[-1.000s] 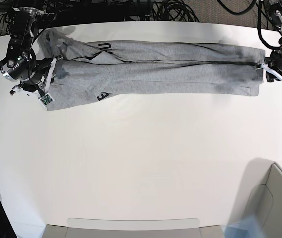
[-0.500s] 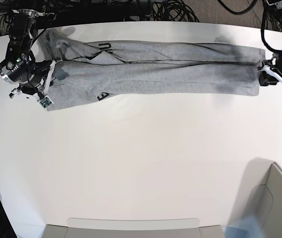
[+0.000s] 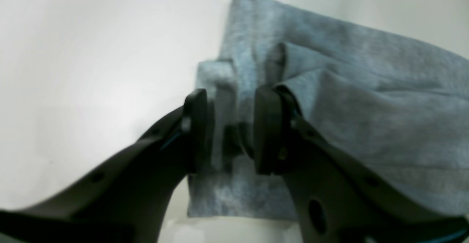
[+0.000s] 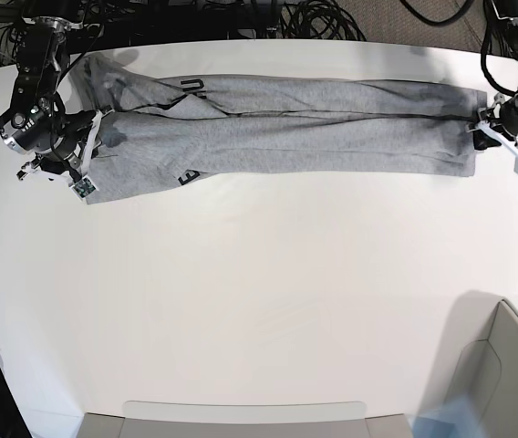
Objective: Fold the T-shirt properly
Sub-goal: 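Release the strip end with the left gripper and move it inward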
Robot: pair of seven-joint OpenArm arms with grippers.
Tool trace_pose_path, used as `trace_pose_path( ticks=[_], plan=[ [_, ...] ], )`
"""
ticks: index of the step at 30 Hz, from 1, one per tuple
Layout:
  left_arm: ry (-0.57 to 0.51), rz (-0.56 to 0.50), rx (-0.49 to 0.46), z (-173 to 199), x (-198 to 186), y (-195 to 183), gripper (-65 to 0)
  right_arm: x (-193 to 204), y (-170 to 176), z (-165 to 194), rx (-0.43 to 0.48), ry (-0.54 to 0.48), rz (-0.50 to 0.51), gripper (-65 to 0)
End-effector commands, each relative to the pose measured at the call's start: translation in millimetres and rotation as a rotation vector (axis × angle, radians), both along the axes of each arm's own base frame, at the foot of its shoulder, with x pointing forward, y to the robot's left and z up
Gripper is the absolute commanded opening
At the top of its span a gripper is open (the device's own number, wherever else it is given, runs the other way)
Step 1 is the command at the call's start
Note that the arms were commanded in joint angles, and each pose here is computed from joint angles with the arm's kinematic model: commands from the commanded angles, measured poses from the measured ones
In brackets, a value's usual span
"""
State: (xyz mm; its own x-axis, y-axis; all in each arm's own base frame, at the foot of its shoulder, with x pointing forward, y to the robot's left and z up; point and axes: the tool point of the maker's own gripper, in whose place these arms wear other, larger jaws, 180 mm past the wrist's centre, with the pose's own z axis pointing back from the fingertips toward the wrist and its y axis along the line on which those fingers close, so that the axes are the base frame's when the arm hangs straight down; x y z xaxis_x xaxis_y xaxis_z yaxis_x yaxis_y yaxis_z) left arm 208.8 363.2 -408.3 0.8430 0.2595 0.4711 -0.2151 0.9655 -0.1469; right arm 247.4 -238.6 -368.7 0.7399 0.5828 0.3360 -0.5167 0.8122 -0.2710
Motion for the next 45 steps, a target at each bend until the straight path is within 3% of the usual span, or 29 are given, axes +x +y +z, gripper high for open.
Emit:
trace_pose_path(
  ticks=[1,4,15,18,20,21,24,27,32,34,39,45],
  plan=[
    [-0.006,0.027,0.013,3.1,2.2,12.3,-42.8,6.3,-3.2,8.8,-0.017,-0.028,0.019,-44.4],
    [0.002,0.084,-0.005,-9.1,-0.7,20.2,-43.5,6.8,-3.2,9.2,-0.017,-0.030,0.019,-44.4],
    [0.060,-0.031,-0.040,-32.6,-2.5,-13.6,-44.7,10.2,-5.2,12.3,-0.023,-0.039,0.020,-44.4],
    [0.058,-0.191,-0.065,-33.3,-3.6,-33.8,-52.4,9.7,-9.8,13.2,-0.037,-0.036,0.022,-44.4],
    [0.081,-0.226,-0.073,-34.9,-8.2,-37.0,-65.0,10.3,-11.2,14.1,-0.040,-0.038,0.021,-44.4],
    [0.096,-0.227,-0.078,-37.6,-12.0,-36.6,-65.0,10.4,-13.2,14.9,-0.046,-0.038,0.021,-44.4],
    [0.110,-0.209,-0.079,-41.1,-14.9,-27.9,-65.0,10.4,-13.7,15.1,-0.047,-0.038,0.022,-44.4],
    [0.047,-0.194,-0.080,-32.7,-1.9,-17.5,-65.0,10.4,-13.7,15.1,-0.047,-0.038,0.022,-44.4],
    [-0.030,0.017,-0.093,-19.4,-3.1,34.3,-65.0,9.9,-13.6,14.7,-0.046,-0.037,0.020,-44.4],
    [-0.050,0.056,-0.093,-13.9,-2.0,45.4,-65.0,9.9,-13.6,14.7,-0.046,-0.037,0.020,-44.4],
    [-0.031,-0.016,-0.077,0.9,0.4,41.7,-65.0,10.4,-13.6,15.0,-0.046,-0.038,0.020,-44.4],
    [-0.062,0.005,-0.092,28.9,0.2,48.3,-65.0,9.4,-13.0,14.5,-0.045,-0.037,0.020,-44.4]
  ],
)
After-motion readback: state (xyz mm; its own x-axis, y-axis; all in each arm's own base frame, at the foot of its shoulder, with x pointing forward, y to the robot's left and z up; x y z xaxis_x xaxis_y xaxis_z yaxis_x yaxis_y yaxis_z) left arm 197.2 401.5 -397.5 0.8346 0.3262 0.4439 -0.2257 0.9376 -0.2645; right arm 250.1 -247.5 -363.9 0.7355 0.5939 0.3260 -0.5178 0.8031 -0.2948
